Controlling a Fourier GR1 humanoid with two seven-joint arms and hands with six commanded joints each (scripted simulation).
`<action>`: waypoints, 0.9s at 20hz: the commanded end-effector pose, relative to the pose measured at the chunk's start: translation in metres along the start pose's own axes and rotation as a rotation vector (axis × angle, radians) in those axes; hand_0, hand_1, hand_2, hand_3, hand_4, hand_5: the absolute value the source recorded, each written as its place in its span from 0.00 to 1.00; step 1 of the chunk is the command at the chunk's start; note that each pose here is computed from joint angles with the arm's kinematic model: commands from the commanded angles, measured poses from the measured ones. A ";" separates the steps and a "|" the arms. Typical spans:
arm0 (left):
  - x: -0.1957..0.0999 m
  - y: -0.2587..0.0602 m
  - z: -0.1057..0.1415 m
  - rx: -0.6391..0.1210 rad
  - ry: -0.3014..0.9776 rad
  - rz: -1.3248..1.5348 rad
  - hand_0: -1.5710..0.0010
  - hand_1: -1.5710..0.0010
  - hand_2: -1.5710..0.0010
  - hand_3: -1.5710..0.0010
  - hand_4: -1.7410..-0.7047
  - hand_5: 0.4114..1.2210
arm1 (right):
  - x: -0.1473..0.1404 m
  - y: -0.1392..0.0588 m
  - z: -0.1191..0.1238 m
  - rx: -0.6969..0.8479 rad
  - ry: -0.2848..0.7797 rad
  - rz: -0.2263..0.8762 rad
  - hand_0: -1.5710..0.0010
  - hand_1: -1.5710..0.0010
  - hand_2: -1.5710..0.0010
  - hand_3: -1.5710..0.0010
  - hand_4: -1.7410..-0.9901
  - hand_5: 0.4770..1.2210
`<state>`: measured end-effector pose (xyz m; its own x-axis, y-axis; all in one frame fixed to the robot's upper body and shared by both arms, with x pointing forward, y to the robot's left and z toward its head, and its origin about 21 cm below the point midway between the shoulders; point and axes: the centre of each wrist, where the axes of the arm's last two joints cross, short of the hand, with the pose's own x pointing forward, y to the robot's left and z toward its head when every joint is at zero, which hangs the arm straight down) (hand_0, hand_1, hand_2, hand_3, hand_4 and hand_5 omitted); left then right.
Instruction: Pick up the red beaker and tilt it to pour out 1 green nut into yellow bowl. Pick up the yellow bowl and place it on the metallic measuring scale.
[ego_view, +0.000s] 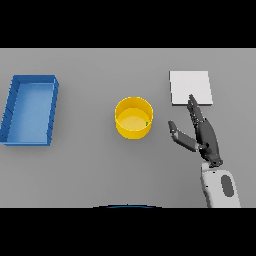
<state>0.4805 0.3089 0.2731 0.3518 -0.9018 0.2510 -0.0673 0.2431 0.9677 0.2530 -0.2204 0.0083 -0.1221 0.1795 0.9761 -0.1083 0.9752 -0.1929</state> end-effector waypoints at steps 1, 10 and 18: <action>-0.010 -0.010 -0.002 -0.024 0.042 0.056 0.00 0.00 0.00 0.05 0.01 1.00 | -0.001 -0.001 0.002 0.001 -0.001 0.008 1.00 1.00 1.00 1.00 0.62 0.24; -0.080 -0.096 0.003 -0.124 0.281 0.301 0.00 0.00 0.00 0.03 0.00 1.00 | -0.004 -0.004 0.002 0.009 0.003 0.033 1.00 1.00 1.00 1.00 0.58 0.31; -0.099 -0.120 0.040 -0.090 0.279 0.366 0.00 0.00 0.00 0.16 0.00 0.91 | -0.003 -0.005 0.002 0.017 0.018 0.050 1.00 1.00 1.00 1.00 0.54 0.33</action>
<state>0.4167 0.3542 0.1327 0.5563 -0.6248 0.5478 -0.1553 0.5695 0.8072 0.2524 -0.2261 0.0059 -0.1084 0.2302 0.9671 -0.1201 0.9627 -0.2426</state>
